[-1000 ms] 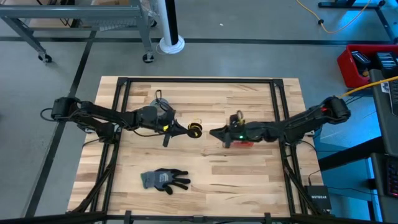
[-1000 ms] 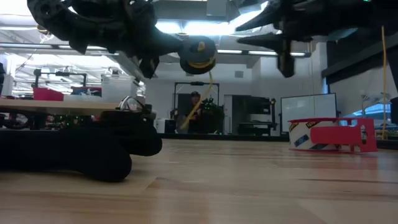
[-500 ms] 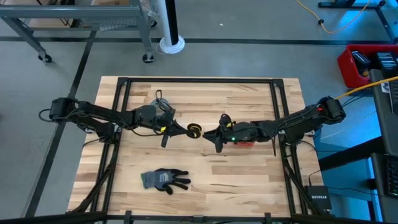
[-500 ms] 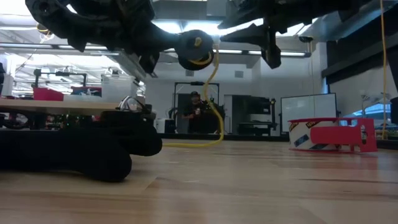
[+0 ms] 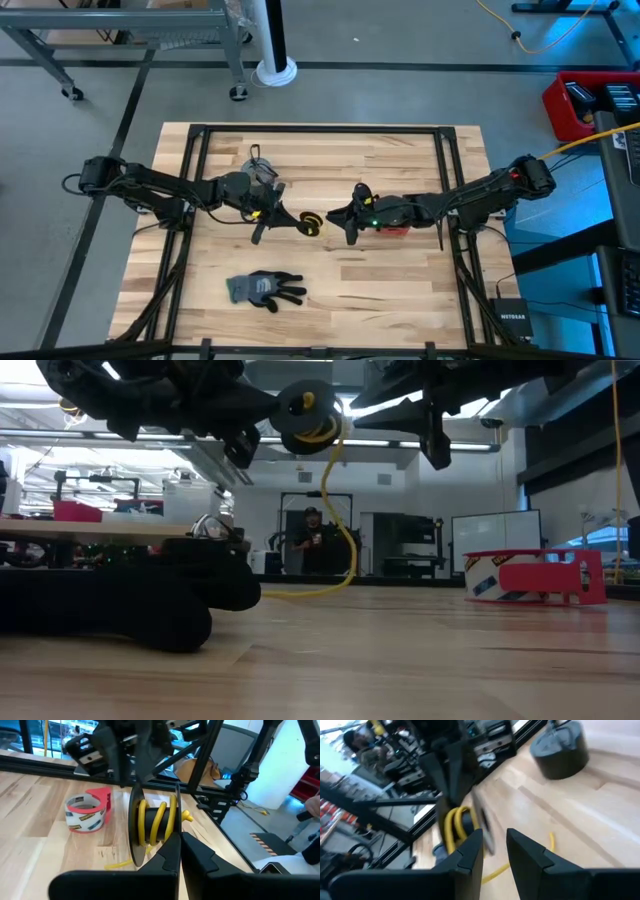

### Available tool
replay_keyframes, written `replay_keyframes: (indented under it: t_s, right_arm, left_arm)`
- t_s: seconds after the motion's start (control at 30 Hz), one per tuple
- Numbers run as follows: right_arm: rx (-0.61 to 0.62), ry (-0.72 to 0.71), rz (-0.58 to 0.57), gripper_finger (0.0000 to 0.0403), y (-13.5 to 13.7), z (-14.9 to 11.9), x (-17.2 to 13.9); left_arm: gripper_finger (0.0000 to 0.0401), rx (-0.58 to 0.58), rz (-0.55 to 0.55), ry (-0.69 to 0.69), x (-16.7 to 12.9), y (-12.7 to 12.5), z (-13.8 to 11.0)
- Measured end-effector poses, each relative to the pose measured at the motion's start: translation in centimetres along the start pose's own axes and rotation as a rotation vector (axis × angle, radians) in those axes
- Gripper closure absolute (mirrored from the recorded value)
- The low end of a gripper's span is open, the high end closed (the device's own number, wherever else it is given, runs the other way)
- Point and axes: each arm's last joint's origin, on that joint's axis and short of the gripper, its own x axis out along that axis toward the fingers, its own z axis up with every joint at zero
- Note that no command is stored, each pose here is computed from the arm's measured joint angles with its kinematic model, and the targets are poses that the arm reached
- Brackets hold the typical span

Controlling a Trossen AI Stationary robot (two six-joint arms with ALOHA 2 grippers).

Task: Coil cords
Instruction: Uncoil the yellow wire from the spool

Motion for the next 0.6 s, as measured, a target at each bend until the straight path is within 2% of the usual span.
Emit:
replay_keyframes:
  t_s: [0.27,0.6]
  right_arm:
    - [-0.031,-0.031,0.047,0.0313,0.4,0.4,0.0]
    - [-0.017,-0.031,0.060,0.0313,-0.6,1.4,0.3]
  left_arm:
    - [0.0401,0.000,-0.001,-0.008,0.0,0.0,0.1]
    - [0.0401,0.005,-0.005,-0.020,0.0,-0.1,0.2]
